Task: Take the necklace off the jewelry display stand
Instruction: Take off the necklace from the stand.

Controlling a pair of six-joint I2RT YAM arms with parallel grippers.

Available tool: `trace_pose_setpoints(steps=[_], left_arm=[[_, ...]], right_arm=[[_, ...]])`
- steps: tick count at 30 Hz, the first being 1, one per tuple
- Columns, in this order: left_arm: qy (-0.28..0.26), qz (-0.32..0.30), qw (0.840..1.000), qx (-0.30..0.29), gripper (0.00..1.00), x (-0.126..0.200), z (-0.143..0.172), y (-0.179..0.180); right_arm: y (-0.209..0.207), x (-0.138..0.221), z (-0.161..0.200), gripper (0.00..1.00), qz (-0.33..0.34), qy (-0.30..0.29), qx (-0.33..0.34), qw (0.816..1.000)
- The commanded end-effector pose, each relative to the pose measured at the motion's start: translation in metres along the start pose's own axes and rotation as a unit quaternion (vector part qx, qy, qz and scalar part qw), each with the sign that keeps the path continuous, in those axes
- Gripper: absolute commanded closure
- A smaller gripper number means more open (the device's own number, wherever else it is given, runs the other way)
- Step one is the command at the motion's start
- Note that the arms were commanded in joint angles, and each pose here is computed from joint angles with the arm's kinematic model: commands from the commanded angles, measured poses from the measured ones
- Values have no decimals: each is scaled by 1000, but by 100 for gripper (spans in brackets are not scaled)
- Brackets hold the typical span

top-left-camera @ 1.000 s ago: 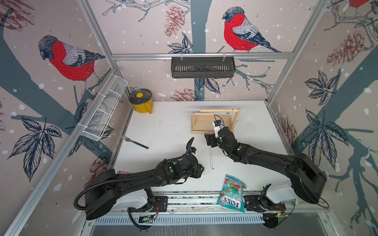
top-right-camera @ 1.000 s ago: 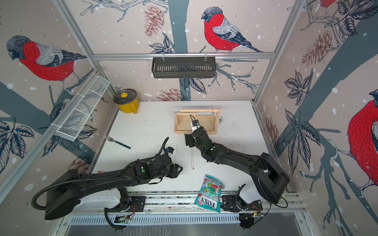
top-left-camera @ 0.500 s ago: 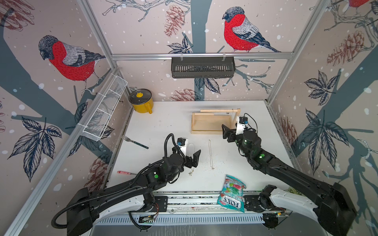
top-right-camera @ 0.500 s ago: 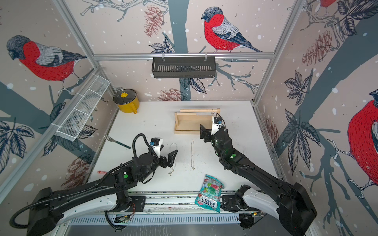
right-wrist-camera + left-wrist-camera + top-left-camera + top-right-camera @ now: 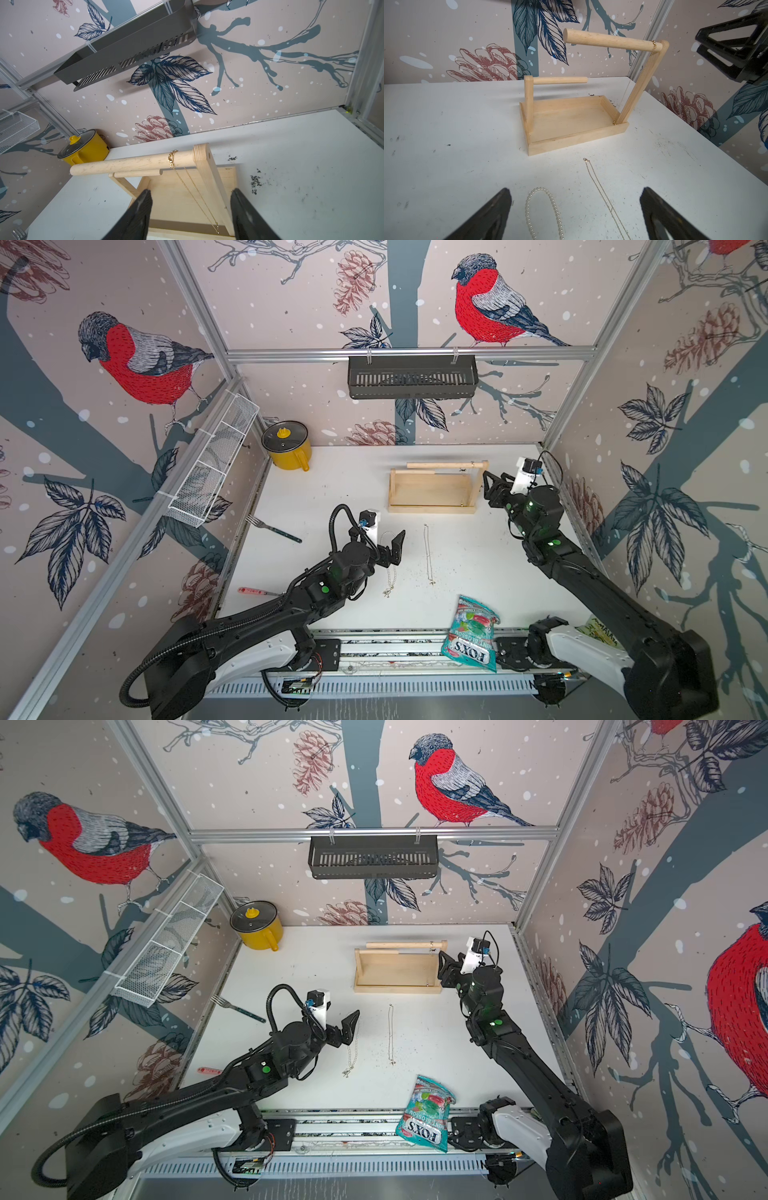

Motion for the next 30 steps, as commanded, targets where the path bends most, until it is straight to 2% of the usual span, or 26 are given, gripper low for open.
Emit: trace_pose_setpoints(steps=[1, 7, 19, 30], left_arm=[[-33, 18, 999, 3, 3, 1, -10, -5], [-30, 16, 999, 3, 3, 2, -4, -1], [-35, 12, 999, 20, 3, 2, 0, 3], [-32, 12, 999, 23, 3, 2, 1, 4]], right_arm=[[12, -6, 0, 43, -45, -10, 29, 999], [17, -11, 5, 50, -70, -17, 50, 996], [13, -30, 11, 60, -58, -6, 81, 995], [10, -45, 23, 67, -50, 15, 77, 996]])
Point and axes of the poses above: each gripper's point midway between its finger pads, its own x axis back along the fingers, its own y axis along the line the jaws close on, z = x × y, the point moved 4 cm from there along x, back along the fingers, and after that the axes turned 11 degrees about x, right-handed, at the moved point
